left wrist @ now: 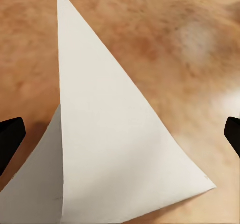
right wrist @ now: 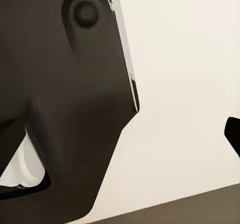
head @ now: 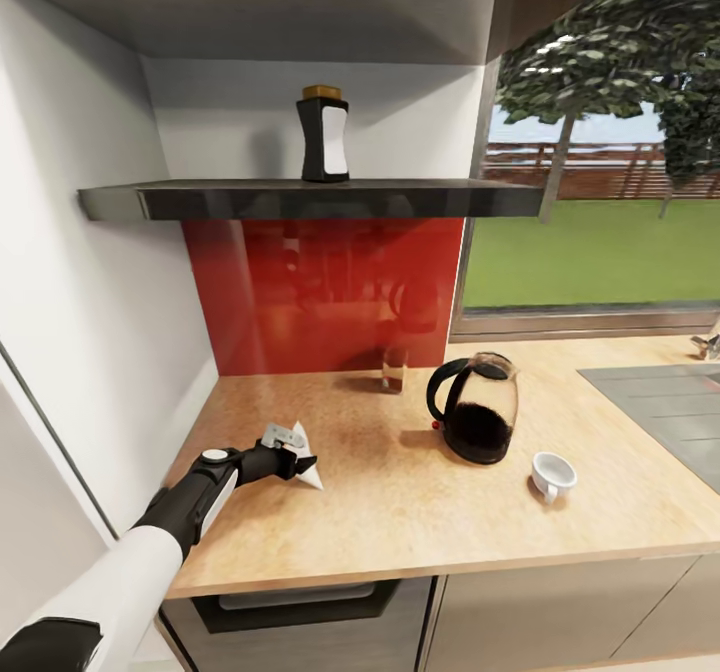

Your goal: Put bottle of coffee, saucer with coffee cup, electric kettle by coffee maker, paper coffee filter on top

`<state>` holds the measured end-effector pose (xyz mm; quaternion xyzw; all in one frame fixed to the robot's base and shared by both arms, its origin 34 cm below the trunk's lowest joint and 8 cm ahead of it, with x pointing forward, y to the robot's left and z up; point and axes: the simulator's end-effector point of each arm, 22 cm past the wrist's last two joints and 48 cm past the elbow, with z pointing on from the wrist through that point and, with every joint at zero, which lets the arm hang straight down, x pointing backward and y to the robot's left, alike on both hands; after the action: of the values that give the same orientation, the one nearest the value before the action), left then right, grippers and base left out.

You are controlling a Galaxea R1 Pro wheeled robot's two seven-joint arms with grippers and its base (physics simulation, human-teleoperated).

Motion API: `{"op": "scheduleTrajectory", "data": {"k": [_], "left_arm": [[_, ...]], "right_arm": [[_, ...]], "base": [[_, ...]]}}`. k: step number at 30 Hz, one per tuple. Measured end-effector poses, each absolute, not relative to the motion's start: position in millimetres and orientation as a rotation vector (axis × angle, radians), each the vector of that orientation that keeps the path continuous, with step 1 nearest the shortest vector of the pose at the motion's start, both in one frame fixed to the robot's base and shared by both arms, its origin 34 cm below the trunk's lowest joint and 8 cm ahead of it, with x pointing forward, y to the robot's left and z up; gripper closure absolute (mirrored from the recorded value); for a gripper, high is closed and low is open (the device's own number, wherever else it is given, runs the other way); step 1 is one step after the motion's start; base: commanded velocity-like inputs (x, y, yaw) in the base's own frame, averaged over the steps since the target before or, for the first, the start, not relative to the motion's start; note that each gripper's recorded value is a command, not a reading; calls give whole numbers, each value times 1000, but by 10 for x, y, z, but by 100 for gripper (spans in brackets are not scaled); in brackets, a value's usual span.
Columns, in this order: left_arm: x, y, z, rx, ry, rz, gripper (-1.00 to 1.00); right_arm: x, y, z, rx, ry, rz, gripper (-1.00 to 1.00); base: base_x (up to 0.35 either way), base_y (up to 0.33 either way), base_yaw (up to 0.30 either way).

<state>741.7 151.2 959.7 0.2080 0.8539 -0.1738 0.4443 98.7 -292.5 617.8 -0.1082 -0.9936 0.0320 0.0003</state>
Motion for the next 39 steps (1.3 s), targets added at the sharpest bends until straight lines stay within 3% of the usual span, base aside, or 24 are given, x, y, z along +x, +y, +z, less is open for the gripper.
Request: {"op": "scheduleTrajectory", "data": {"k": [29,30,39], "left_arm": [[7256,1463,9394,523,2148,-447,-100],[7256,1465,9394,523,2148,-446,100],[7261,1461,9415,508,2146,-460,100]], "right_arm": [[987,-2925,6178,-340,-3121,101,-100],[987,-2925,6178,-340,-3121,101,-100],[988,-2925,6178,-340,-3121,101,-100]], "base": [[19,-7,0],[0,0,0],[0,0,0]]}}
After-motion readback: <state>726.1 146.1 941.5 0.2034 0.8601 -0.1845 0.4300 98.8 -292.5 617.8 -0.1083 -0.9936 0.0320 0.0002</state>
